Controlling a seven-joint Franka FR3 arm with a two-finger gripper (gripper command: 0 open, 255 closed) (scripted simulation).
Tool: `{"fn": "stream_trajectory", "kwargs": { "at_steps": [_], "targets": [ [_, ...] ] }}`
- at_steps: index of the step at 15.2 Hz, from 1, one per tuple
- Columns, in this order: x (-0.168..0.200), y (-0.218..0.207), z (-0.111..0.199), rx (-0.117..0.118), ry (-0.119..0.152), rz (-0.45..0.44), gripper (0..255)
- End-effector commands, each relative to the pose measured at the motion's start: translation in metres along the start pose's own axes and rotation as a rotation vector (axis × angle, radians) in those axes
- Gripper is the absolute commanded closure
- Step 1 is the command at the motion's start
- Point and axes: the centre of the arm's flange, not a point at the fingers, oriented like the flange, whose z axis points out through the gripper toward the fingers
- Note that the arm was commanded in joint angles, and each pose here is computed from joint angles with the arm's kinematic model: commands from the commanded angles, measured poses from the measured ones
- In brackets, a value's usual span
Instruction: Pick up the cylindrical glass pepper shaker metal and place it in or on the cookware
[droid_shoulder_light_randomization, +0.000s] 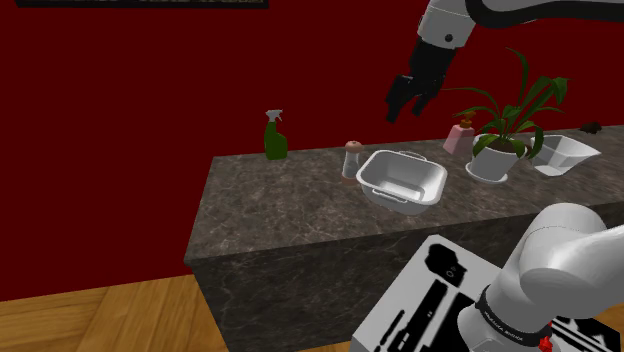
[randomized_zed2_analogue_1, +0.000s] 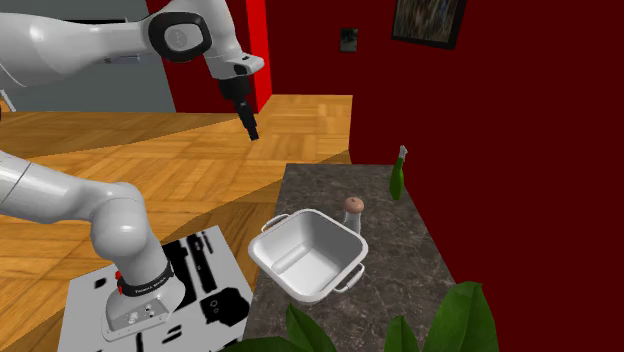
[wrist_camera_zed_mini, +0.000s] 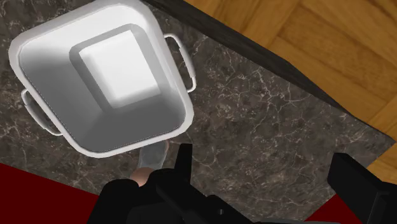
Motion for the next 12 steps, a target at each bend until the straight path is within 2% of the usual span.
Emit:
{"fn": "stream_trajectory", "kwargs": {
  "at_steps": [1,12],
  "targets": [
    [0.0,0.0,0.0,0.0,0.0,0.0,0],
    [0.099,0.05,0.099,-0.023,-0.046,0.066,0]
  ]
}}
